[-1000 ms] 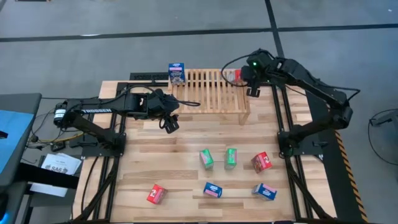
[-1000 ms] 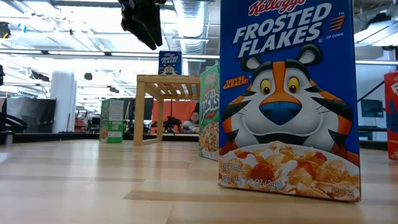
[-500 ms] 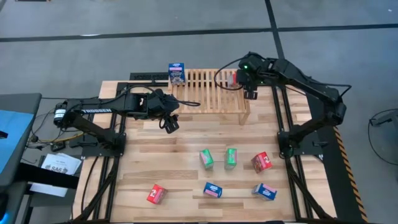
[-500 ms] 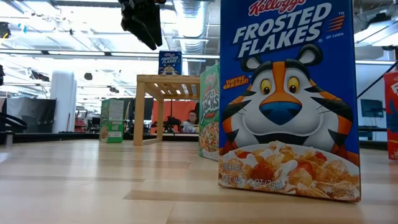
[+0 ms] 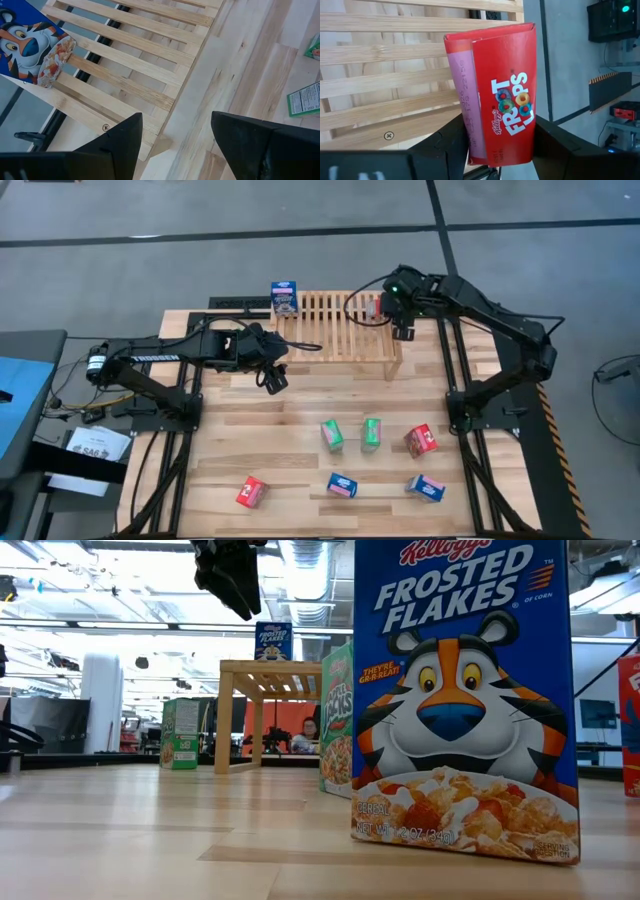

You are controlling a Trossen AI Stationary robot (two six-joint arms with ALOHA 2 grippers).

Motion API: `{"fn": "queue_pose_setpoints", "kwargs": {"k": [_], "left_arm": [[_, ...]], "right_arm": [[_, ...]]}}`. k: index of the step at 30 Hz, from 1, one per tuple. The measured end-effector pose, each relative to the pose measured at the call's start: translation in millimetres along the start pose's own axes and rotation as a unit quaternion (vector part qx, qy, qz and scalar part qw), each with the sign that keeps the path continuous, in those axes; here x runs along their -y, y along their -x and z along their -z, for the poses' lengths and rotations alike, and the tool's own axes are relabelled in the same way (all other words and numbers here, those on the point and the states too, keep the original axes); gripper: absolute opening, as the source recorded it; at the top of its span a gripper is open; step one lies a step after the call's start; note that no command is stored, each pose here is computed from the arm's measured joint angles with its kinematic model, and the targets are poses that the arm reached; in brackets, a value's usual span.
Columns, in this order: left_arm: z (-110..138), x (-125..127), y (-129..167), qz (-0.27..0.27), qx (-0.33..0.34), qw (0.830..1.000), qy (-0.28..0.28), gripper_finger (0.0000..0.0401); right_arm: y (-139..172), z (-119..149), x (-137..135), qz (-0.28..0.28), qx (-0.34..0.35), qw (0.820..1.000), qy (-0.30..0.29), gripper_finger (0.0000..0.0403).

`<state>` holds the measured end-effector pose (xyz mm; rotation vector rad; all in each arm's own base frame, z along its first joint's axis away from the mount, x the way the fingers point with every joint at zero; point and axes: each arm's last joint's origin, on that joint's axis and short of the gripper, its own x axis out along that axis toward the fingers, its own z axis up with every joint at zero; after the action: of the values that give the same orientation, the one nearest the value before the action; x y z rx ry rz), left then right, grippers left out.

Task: Stack cereal on shelf
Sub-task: Put the top red cereal box on the shelf

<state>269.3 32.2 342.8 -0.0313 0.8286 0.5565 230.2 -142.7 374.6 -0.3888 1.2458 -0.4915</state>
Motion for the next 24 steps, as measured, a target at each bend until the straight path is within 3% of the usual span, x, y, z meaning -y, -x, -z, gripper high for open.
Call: {"fn": "queue_pose_setpoints", "kwargs": {"k": [11, 24], "left_arm": [[0.0, 0.0, 0.0, 0.0, 0.0, 1.0, 0.0, 0.0227], [0.0, 0.0, 0.0, 0.0, 0.0, 1.0, 0.0, 0.0227]], "right_arm": [[23.2, -4.3, 13.9, 0.018, 0.037, 0.999, -0.027, 0.0205], [19.1, -0.6, 8.9, -0.041, 0.025, 0.998, -0.027, 0.0205]]}}
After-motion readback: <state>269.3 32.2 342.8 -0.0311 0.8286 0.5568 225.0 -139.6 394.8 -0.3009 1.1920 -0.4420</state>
